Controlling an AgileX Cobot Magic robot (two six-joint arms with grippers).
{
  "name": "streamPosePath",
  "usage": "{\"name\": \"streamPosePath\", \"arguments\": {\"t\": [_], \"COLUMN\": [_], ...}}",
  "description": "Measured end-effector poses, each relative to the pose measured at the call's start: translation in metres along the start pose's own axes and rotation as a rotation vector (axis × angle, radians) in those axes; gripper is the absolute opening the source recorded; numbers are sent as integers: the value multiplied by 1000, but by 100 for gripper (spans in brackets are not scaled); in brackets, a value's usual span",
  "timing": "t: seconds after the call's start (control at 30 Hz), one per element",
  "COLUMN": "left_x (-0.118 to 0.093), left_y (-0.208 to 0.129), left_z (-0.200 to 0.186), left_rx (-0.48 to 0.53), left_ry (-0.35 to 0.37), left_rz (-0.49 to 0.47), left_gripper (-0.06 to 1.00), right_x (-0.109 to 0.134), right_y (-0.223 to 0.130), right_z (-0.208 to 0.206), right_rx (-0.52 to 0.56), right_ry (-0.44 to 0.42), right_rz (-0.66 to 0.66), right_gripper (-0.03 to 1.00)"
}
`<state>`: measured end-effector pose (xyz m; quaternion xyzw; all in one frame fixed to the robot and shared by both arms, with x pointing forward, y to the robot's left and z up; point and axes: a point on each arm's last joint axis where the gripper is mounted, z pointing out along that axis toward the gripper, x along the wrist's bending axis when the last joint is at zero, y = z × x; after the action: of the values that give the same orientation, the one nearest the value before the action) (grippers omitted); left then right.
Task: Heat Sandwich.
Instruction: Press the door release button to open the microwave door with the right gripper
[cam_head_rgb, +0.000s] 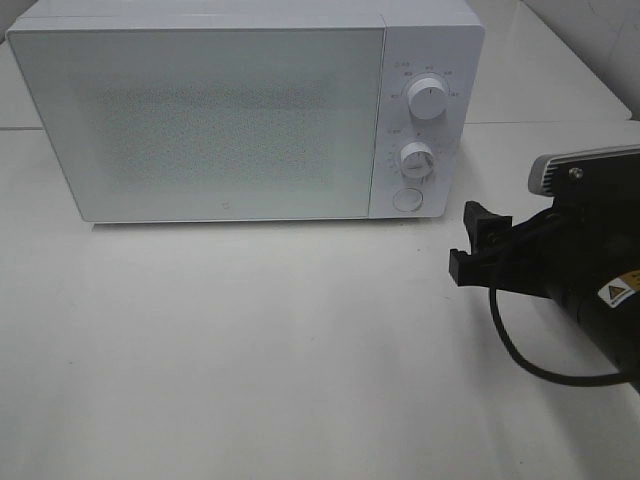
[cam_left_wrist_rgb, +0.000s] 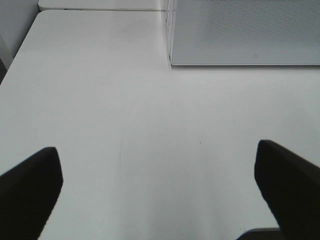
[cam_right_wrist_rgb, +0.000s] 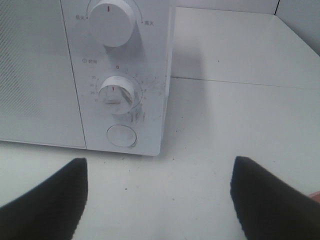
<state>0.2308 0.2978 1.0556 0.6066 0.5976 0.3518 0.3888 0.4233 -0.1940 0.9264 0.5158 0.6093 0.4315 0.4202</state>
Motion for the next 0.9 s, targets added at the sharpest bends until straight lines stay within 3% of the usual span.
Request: {"name": "streamPosePath", "arguments": {"t": [0.4,0.57,0.7,0.83,0.9], "left_x": [0,0,0,0,0], "left_y": [0,0,0,0,0], "left_z": [0,0,0,0,0], "left_rx": [0,0,0,0,0], "left_ry": [0,0,0,0,0], "left_rz": [0,0,0,0,0], "left_gripper": [99,99,99,99,99], "right_x": [6,6,6,6,6], "right_y": [-1,-1,-1,-1,-2], "right_z": [-5,-5,-5,-5,-5], "right_rx": [-3,-3,-3,-3,-3], "right_ry": [-4,-4,-5,-8,-9], "right_rz": [13,81,234,508,562], "right_gripper": [76,76,76,76,76]}}
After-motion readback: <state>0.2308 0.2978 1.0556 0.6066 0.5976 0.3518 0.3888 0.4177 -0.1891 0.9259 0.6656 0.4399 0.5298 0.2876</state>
